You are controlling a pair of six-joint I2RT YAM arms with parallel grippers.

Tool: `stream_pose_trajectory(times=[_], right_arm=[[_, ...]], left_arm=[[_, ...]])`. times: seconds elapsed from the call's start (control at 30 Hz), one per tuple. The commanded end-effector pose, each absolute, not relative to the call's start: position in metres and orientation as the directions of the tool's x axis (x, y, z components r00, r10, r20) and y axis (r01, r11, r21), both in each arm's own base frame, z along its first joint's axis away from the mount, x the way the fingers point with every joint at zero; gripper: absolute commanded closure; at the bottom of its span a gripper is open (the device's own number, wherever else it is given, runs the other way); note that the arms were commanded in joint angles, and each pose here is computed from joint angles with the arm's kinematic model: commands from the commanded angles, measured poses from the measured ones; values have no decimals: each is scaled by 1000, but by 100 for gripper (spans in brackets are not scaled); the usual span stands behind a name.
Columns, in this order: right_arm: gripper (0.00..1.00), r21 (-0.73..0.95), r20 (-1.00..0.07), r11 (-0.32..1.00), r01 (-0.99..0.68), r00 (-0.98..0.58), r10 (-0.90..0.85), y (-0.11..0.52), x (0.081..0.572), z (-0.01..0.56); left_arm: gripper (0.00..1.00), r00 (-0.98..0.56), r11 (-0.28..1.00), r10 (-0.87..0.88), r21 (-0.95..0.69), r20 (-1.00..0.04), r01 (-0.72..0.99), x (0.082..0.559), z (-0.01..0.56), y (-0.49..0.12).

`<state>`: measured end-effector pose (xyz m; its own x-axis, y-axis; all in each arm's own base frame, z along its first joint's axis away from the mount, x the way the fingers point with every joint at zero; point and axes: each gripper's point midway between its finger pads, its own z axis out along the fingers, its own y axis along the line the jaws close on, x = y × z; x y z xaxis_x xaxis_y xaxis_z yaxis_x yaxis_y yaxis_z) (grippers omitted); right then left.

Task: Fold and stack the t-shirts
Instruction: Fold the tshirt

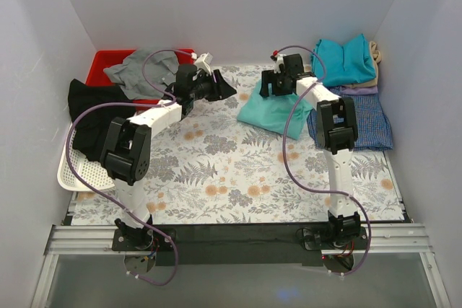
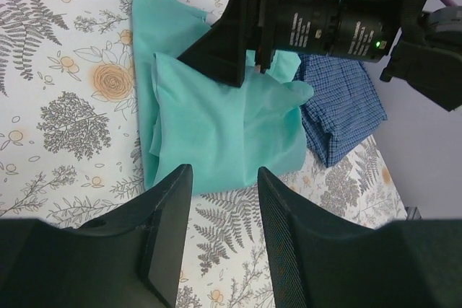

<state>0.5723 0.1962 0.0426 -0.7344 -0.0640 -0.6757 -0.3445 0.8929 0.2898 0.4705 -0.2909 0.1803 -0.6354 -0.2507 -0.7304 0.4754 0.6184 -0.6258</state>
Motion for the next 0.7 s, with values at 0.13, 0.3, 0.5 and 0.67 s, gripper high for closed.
stream_pose_trajectory(times=[0.13, 0.3, 0.5, 0.67], right_arm=[[15, 372, -535, 745, -554, -784, -316, 257, 468, 15], [18, 384, -477, 708, -592, -784, -397, 259, 412, 12], [14, 317, -600, 724, -613, -721, -348, 262, 397, 65], [11, 155, -722, 812, -563, -625, -296, 242, 429, 119]], left_arm=[[60, -616, 640, -242, -601, -749, 479, 448, 201, -277], [61, -628, 658, -234, -596, -742, 459, 434, 200, -269], [61, -647, 673, -215, -591, -732, 445, 418, 194, -261], [61, -754, 624, -148, -652, -640, 431, 400, 169, -272]])
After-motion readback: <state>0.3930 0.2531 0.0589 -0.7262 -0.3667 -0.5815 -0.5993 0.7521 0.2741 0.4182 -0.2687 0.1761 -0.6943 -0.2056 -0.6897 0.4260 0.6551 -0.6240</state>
